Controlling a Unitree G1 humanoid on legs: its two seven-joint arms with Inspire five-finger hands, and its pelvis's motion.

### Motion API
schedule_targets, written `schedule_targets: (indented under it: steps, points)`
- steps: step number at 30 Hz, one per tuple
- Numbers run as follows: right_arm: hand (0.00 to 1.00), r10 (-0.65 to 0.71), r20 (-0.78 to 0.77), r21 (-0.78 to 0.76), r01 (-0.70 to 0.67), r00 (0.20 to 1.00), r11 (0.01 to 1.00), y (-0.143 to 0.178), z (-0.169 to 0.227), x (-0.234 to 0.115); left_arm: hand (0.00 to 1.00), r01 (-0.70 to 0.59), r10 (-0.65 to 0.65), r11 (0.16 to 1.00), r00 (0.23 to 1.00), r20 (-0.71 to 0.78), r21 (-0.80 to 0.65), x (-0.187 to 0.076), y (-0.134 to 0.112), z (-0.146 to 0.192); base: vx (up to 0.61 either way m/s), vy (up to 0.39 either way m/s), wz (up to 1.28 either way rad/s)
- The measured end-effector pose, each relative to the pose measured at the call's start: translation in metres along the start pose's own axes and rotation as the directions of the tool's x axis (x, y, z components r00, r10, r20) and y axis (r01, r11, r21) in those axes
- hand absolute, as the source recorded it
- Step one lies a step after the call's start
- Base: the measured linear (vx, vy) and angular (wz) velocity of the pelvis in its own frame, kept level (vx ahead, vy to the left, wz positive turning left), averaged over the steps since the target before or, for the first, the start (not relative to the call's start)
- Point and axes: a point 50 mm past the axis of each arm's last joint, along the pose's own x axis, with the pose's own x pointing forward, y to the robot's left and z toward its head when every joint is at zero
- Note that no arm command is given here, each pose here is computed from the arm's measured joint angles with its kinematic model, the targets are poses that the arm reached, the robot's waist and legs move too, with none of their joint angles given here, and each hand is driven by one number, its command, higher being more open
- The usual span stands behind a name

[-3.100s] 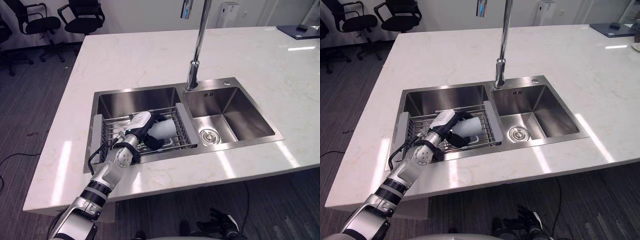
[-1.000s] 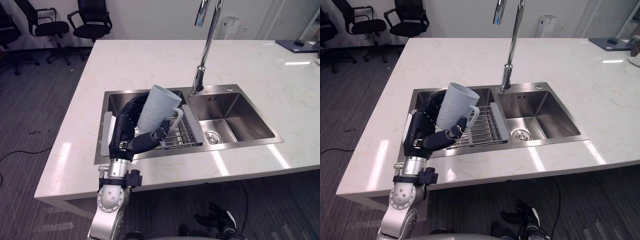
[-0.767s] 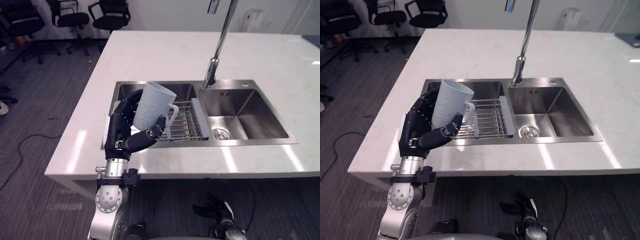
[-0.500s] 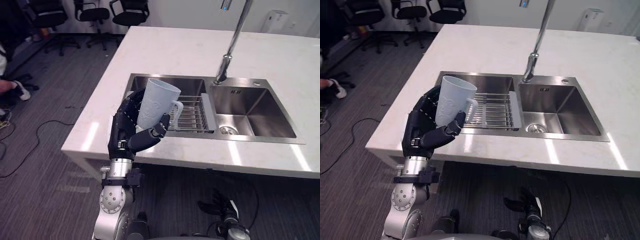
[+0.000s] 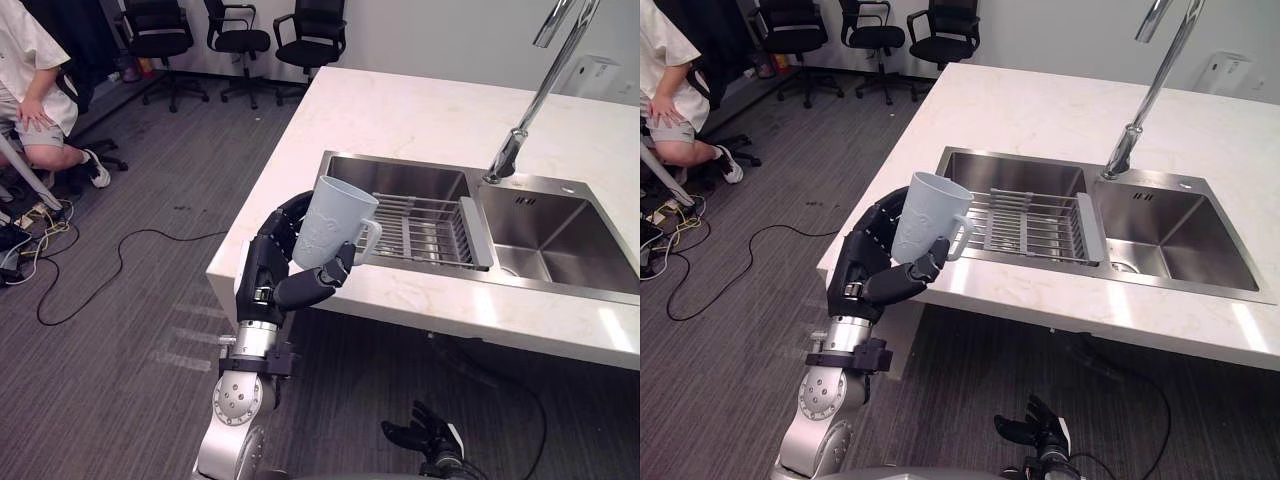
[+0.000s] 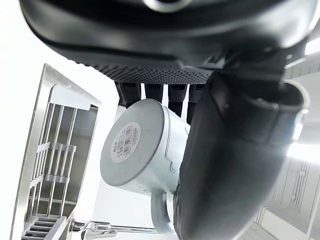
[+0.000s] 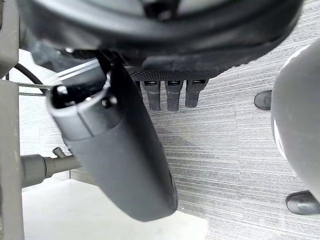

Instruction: Walk over to the sink, pick up the cup, carry it to the dishwasher, place the cup inside the dishwasher, then close the dishwasher door

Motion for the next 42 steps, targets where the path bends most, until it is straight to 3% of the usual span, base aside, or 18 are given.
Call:
schedule_targets:
  steps: [10,16,23,31,36,42]
  points:
    - [0.9,-0.016,-0.037,-0.041,0.014,0.999,0.999,-0.007,-0.006,0.001,0.3,-0.027,0.027,1.0,0.999,-0.031,-0.002,-0.007,0.003,-0.005,-0.04,-0.049,0.28]
    - [0.9,-0.022,-0.016,-0.058,0.021,1.0,0.998,-0.005,0.001,0.004,0.3,-0.131,0.131,0.991,0.99,-0.046,-0.007,-0.012,0.018,-0.006,-0.08,-0.021,0.88]
    - [0.9,-0.007,0.109,-0.076,0.015,0.994,0.997,0.003,0.042,0.016,0.3,-0.221,0.221,0.975,0.972,-0.082,0.001,-0.016,0.033,-0.014,0.04,0.12,0.73]
    - [0.9,0.063,0.124,-0.168,-0.042,0.99,0.985,0.019,0.047,0.016,0.3,-0.136,0.133,0.991,0.985,-0.113,-0.016,-0.019,0.02,-0.018,0.13,0.132,0.78]
    - [0.9,0.18,0.165,-0.216,-0.143,0.97,0.966,0.048,0.053,0.009,0.3,-0.123,0.121,0.992,0.984,-0.133,-0.008,-0.018,0.018,-0.023,0.24,-0.025,1.09]
    - [0.9,0.253,0.204,-0.257,-0.197,0.946,0.946,0.064,0.055,0.0,0.3,-0.043,0.03,0.996,0.984,-0.174,-0.073,-0.018,-0.007,-0.033,0.23,-0.091,0.68]
